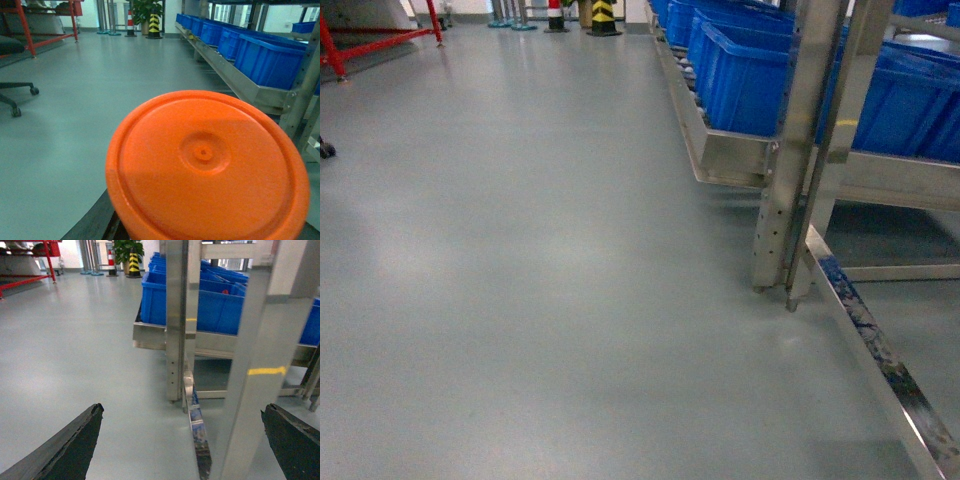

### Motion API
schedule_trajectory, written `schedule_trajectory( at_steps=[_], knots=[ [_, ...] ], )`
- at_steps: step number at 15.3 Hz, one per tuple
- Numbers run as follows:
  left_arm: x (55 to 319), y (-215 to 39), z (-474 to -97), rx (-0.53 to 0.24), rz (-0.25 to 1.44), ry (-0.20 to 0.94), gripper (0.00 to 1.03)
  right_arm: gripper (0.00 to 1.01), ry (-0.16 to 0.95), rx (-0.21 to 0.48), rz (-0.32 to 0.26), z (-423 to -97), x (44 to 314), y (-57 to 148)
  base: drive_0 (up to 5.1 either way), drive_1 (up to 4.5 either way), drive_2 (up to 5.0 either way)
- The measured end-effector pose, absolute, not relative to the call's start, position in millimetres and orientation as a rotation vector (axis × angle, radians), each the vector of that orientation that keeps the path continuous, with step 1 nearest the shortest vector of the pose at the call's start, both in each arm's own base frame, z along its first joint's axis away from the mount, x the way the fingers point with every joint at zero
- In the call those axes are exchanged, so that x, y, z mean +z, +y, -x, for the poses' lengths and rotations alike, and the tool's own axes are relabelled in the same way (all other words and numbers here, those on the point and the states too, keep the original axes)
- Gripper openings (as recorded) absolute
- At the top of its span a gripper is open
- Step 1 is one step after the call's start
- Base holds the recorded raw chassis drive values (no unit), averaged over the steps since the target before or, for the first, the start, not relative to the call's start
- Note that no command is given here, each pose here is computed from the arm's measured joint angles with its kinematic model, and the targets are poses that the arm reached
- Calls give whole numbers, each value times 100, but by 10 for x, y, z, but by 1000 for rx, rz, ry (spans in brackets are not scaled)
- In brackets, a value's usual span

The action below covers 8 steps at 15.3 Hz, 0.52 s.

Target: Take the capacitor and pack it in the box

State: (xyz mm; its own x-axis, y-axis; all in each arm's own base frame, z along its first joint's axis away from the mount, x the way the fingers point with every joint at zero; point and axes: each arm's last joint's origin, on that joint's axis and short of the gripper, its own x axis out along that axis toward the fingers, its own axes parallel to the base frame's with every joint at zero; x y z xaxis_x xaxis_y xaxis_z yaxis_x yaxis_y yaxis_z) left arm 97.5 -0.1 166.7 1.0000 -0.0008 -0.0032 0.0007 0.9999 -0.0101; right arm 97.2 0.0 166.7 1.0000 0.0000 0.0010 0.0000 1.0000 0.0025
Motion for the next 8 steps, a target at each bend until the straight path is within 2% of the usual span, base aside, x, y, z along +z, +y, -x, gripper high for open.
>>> schedule_trajectory(
  at_steps=[8],
  knots=[
    [1667, -1, -975, 0, 10, 3, 44, 98, -7, 0, -2, -972, 1673, 0, -490, 246, 246]
  ],
)
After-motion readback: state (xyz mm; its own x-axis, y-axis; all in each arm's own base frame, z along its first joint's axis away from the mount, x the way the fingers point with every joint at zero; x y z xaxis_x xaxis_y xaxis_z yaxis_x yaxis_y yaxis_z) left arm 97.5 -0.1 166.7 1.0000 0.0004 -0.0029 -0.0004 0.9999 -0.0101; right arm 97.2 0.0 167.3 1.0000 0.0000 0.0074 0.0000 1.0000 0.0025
